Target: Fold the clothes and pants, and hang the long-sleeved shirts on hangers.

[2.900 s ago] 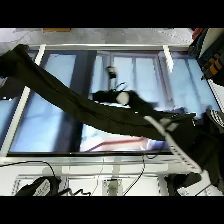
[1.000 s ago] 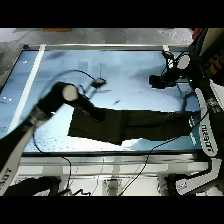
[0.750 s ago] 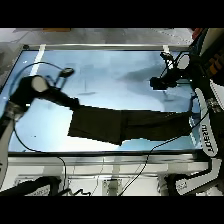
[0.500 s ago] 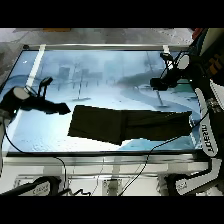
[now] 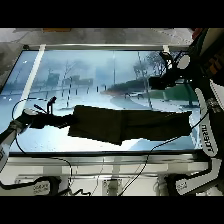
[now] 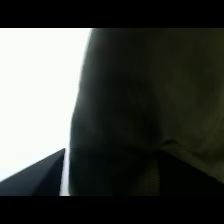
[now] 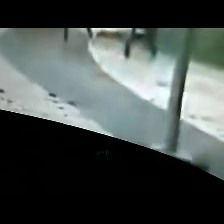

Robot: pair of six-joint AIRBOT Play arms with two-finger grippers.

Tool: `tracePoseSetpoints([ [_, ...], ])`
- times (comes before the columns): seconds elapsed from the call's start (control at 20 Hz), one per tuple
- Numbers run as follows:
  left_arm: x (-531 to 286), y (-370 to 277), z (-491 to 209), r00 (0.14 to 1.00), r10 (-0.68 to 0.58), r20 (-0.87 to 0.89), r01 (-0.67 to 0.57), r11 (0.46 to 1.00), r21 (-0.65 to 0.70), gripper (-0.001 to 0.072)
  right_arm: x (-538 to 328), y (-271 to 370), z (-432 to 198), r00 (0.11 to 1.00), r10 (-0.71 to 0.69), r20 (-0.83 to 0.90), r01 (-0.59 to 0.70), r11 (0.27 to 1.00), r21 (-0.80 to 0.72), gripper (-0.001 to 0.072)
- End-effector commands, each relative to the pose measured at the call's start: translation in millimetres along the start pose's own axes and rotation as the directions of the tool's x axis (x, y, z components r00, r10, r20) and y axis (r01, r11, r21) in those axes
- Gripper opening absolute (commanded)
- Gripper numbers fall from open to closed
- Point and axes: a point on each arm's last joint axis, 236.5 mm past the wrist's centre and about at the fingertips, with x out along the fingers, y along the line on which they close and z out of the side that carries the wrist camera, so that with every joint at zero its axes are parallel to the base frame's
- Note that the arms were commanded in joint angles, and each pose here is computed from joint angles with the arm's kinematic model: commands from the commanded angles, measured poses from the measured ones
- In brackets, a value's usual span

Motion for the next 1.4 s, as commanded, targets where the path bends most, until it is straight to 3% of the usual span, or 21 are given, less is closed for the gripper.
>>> tracePoseSetpoints([
  [0.0,15,-11,1,0.998,-0.061,0.012,0.061,0.998,-0.011,0.0337,2,14,0,1.000,0.030,-0.003,-0.030,1.000,-0.010,0.0039],
  [0.15,-1,-20,20,0.997,-0.056,0.056,0.054,0.998,0.040,0.0111,6,32,-3,0.999,0.042,-0.013,-0.043,0.998,-0.047,0.0038],
  [0.25,-31,-24,42,0.993,-0.012,0.114,0.004,0.997,0.074,0.0018,9,49,-6,0.998,0.053,-0.024,-0.056,0.993,-0.108,0.0039],
  [0.45,-126,-17,70,0.954,0.185,0.235,-0.198,0.980,0.033,0.0017,20,99,-18,0.995,0.084,-0.051,-0.096,0.950,-0.296,0.0038],
  [0.6,-188,-22,66,0.905,0.293,0.309,-0.296,0.954,-0.039,0.0017,46,152,-30,0.988,0.149,-0.039,-0.153,0.922,-0.355,0.0038],
  [0.8,-227,-57,63,0.860,0.281,0.426,-0.267,0.959,-0.093,0.0017,107,255,-70,0.949,0.304,-0.080,-0.313,0.885,-0.344,0.0038],
  [1.1,-252,-113,63,0.824,0.155,0.544,-0.156,0.987,-0.045,0.0018,157,394,-132,0.899,0.437,-0.031,-0.417,0.833,-0.362,0.0037],
  [1.2,-250,-118,65,0.828,0.130,0.545,-0.126,0.991,-0.044,0.0018,151,421,-128,0.875,0.482,0.047,-0.429,0.816,-0.387,0.0038],
  [1.35,-247,-135,70,0.832,0.041,0.554,-0.025,0.999,-0.036,0.0018,156,402,-117,0.896,0.441,0.060,-0.380,0.828,-0.413,0.0038],
])
